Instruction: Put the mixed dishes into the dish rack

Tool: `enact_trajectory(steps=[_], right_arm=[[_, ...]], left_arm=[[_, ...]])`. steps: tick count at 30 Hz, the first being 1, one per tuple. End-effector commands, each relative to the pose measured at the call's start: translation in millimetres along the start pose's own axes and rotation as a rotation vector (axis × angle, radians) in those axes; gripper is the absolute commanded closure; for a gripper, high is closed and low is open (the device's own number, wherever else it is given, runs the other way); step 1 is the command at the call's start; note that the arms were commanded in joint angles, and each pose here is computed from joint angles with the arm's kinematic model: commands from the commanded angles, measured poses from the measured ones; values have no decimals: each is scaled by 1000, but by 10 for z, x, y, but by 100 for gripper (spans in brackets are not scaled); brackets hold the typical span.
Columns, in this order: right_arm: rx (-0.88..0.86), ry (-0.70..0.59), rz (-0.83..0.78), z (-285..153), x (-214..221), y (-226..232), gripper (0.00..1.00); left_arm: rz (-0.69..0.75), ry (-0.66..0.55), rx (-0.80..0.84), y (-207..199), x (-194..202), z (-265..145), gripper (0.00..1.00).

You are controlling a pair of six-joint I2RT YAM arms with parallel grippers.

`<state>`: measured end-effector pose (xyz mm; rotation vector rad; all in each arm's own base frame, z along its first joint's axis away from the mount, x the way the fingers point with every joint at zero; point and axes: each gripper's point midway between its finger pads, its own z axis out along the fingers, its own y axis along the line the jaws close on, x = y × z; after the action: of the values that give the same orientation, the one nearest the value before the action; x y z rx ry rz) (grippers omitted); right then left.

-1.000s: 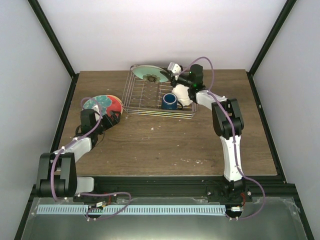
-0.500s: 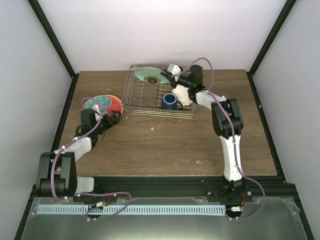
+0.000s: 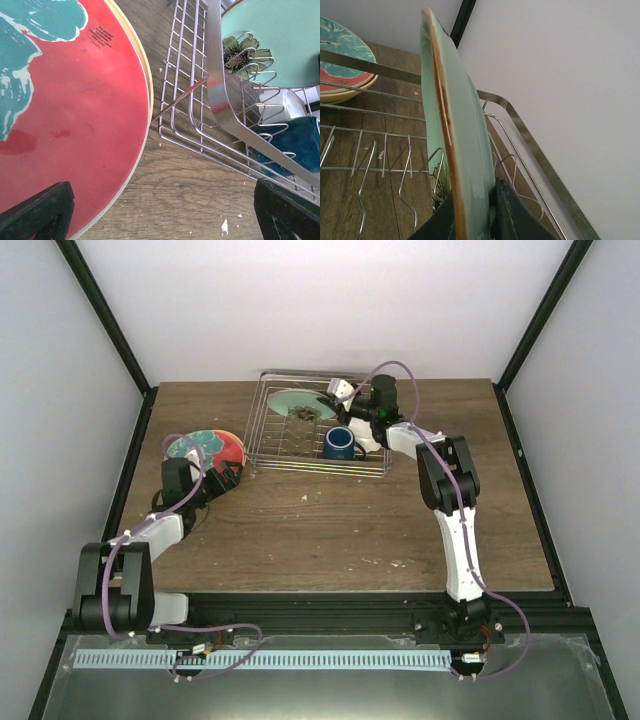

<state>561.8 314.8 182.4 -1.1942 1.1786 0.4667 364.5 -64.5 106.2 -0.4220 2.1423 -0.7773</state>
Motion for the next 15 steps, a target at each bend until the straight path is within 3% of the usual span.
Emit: enact_trajectory(steps=[1,15], right_arm=[[25,-113,-121,29,-528,-182,88],[7,-118,-158,-154,-679,-33,45]], left_arm=[[-4,2,-4,11,-22,4,0],[1,-11,-22,-1,-66,-43,0]])
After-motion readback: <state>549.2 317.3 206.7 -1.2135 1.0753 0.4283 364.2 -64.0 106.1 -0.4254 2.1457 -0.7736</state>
